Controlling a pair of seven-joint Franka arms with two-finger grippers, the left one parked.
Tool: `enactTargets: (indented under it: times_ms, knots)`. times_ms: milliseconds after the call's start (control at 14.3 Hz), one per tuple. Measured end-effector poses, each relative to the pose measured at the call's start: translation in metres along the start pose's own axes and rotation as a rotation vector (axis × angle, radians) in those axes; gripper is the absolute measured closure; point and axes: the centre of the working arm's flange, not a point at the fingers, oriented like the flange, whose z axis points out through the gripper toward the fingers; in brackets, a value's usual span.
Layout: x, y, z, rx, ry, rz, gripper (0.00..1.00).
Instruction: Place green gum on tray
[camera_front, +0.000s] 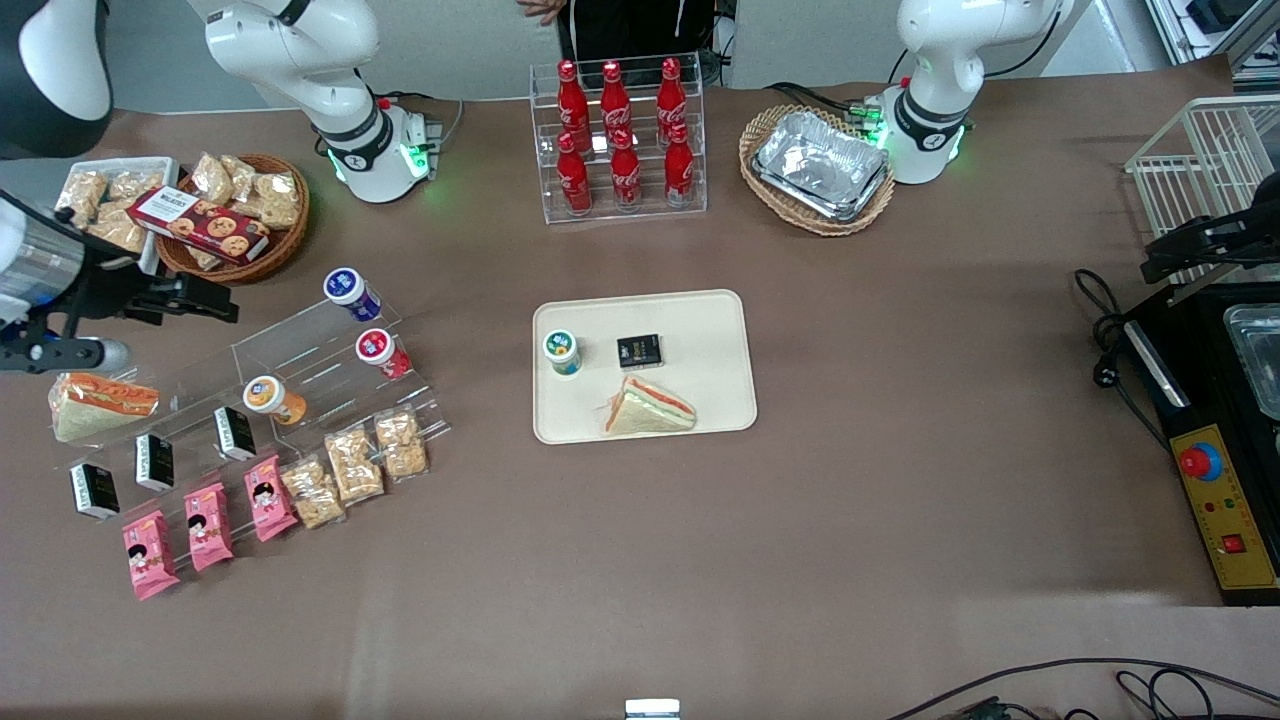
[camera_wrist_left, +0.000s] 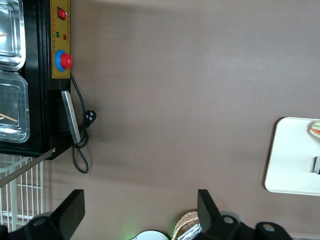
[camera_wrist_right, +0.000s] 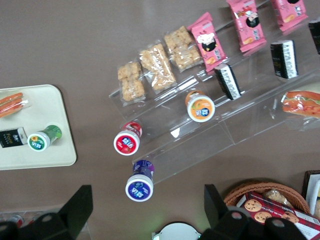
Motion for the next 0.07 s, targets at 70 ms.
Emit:
enactTargets:
  times_ms: [70]
  knots:
    - [-0.0007, 0.0076, -0.0024, 0.000, -0.003, 0.014, 0.01]
